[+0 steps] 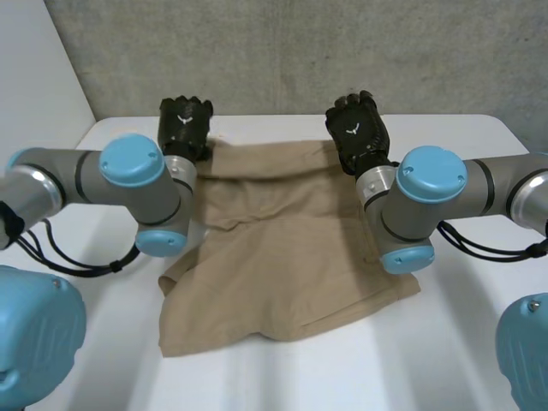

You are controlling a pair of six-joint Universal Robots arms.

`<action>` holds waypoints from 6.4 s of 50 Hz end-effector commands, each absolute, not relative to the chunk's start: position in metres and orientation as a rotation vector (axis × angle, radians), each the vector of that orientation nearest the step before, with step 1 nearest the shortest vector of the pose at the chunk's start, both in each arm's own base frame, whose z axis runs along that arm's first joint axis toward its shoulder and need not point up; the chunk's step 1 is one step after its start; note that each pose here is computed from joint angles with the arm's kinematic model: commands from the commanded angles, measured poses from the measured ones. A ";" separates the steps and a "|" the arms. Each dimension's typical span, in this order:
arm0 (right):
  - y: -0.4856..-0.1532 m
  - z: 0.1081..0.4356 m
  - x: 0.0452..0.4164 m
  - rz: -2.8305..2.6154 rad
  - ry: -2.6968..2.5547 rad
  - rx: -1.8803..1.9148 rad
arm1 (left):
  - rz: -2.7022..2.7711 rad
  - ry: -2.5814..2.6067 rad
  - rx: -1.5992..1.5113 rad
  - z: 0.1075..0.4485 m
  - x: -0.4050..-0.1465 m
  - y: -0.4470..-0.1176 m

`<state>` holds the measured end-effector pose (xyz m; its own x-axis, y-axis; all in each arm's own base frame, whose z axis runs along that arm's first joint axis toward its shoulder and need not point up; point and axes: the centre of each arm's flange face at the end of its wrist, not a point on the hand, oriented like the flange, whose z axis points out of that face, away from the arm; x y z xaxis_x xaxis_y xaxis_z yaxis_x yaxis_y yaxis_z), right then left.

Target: Fold the shorts.

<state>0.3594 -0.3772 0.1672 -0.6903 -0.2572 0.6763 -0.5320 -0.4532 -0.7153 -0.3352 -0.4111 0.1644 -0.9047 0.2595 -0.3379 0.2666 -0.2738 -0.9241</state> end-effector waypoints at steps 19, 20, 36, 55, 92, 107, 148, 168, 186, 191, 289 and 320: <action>-0.313 0.260 0.285 2.333 -1.900 0.935 | -2.382 1.940 0.717 0.247 -0.286 -0.319; -0.310 0.258 0.282 2.311 -1.936 0.943 | -2.365 1.962 0.725 0.247 -0.283 -0.312; -0.253 0.189 0.227 1.823 -2.520 1.284 | -1.854 2.494 0.827 0.201 -0.231 -0.188; -0.256 0.132 0.214 1.811 -2.417 1.370 | -1.588 2.726 0.813 0.156 -0.214 -0.138; -0.266 0.120 0.216 1.815 -2.416 1.335 | -1.585 2.722 0.834 0.137 -0.222 -0.146; -0.267 0.122 0.215 1.829 -2.485 1.258 | -1.635 2.694 0.831 0.128 -0.230 -0.160; -0.226 0.248 0.204 1.941 -2.397 1.173 | -2.389 2.257 0.656 0.286 -0.221 -0.147; -0.205 0.305 0.198 2.064 -2.293 1.118 | -2.345 2.350 0.807 0.306 -0.221 -0.128; -0.243 0.199 0.219 1.584 -2.579 1.230 | -1.980 2.565 0.763 0.222 -0.245 -0.225; -0.243 0.198 0.217 1.566 -2.636 1.164 | -1.967 2.578 0.772 0.219 -0.245 -0.221; -0.291 0.257 0.269 2.269 -1.930 1.056 | -2.459 2.124 0.515 0.284 -0.232 -0.223; -0.198 0.209 0.228 1.512 -2.345 1.392 | -1.703 2.690 0.915 0.217 -0.207 -0.106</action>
<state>0.2365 -0.2196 0.1935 -0.6537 -0.6319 0.4164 -0.6277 0.1454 -0.7647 -0.2099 -0.1367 0.2134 -0.8690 0.4711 -0.1510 0.3064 0.2729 -0.9119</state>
